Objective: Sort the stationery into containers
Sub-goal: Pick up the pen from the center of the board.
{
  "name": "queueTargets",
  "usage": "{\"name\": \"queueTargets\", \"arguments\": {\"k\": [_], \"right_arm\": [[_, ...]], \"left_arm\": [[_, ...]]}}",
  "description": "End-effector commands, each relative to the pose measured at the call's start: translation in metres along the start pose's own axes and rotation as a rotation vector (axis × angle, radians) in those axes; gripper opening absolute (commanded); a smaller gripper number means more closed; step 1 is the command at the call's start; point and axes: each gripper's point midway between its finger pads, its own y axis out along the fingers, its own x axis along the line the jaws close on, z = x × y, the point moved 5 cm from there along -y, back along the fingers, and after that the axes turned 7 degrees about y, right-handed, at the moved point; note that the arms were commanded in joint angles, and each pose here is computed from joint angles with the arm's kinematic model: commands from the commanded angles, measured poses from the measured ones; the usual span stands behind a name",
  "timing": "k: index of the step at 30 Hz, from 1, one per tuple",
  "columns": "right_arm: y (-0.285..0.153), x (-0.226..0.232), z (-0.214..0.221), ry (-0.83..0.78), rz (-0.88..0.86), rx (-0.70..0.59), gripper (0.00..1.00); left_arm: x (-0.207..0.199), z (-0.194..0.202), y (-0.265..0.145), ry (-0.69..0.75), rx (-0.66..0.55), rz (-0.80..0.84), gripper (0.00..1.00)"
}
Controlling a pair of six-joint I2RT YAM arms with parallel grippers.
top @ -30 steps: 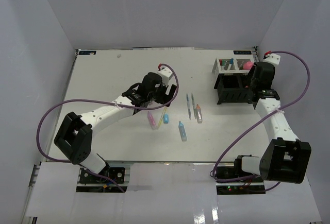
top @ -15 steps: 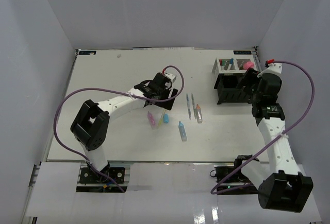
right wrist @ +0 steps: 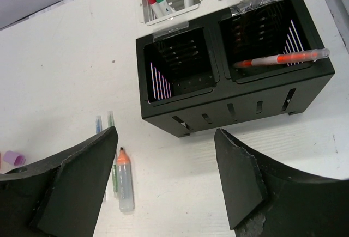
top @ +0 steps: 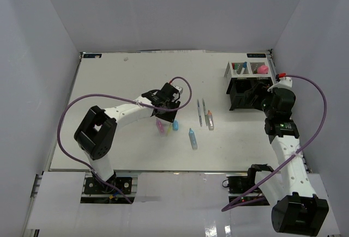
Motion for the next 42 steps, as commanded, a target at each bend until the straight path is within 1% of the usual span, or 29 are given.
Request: {"name": "queueTargets", "arguments": {"k": [1,6,15,26,36,40,42], "right_arm": [[-0.003,0.007,-0.007,0.004,-0.046,-0.043,0.78],[-0.005,0.007,-0.008,0.001,-0.043,-0.048,0.78],[-0.004,0.005,-0.007,0.002,-0.038,-0.047,0.78],[-0.005,0.004,-0.005,0.000,-0.033,-0.048,0.78],[-0.004,0.004,-0.005,-0.001,-0.035,-0.048,0.78],[-0.003,0.005,-0.005,-0.001,-0.039,-0.045,0.78],[-0.004,0.005,-0.005,-0.001,-0.041,-0.044,0.78]], "left_arm": [[0.000,0.000,-0.005,-0.020,-0.008,0.010,0.52],[-0.001,0.006,0.003,-0.022,0.021,0.012,0.48],[-0.005,0.013,0.016,-0.031,0.063,0.033,0.45],[-0.007,0.015,0.026,-0.051,0.090,0.027,0.45],[-0.004,0.013,0.032,-0.089,0.096,-0.015,0.46],[-0.001,0.010,0.033,-0.089,0.095,-0.041,0.43],[-0.001,0.009,0.033,-0.091,0.095,-0.045,0.40]]}}
